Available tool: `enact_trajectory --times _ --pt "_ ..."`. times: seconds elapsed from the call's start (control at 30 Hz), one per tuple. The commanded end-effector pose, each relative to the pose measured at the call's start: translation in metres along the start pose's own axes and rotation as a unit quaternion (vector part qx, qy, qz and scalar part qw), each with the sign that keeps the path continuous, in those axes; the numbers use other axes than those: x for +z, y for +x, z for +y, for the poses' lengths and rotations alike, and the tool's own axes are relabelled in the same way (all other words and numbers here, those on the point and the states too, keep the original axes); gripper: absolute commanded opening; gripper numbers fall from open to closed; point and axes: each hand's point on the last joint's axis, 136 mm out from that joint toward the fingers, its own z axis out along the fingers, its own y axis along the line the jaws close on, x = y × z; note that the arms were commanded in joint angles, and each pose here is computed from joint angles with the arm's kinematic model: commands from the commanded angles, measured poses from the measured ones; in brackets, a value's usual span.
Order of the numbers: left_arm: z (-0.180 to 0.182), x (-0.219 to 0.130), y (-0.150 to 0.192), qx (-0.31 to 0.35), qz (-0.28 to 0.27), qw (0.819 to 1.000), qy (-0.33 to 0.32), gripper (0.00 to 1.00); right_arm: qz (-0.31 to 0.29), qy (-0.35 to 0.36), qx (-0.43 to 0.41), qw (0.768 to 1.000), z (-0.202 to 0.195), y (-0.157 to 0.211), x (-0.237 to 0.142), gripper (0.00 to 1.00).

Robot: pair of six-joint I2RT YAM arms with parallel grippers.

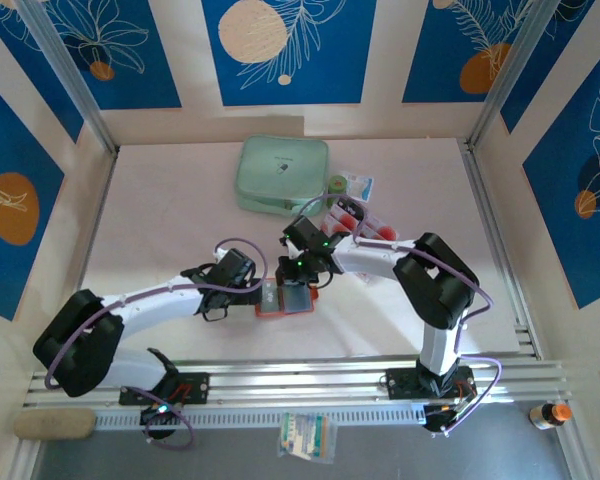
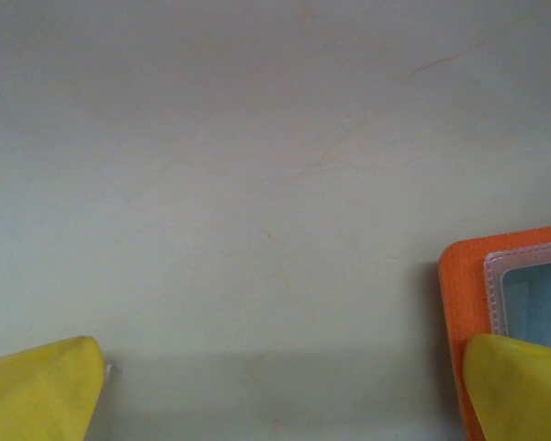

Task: Put the credit cards into the card holder
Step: Flip over the card slot on the card holder.

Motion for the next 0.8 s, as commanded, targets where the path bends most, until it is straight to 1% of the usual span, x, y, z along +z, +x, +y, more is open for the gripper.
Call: enact_trajectory --times 0.0,0.57,0.77 --pt "0.007 0.004 0.001 0.001 -0.003 1.000 -0.013 1.00 0.010 -0.007 0.004 1.000 0.006 0.000 0.005 0.01" --pt "0.006 0.006 0.002 0.001 -0.002 1.000 -0.010 1.00 0.033 -0.017 0.008 0.999 0.010 0.006 0.019 0.01" --pt "0.003 -0.001 -0.005 0.004 -0.011 1.000 -0.007 1.00 0.026 -0.034 0.008 0.999 0.017 0.002 0.010 0.01"
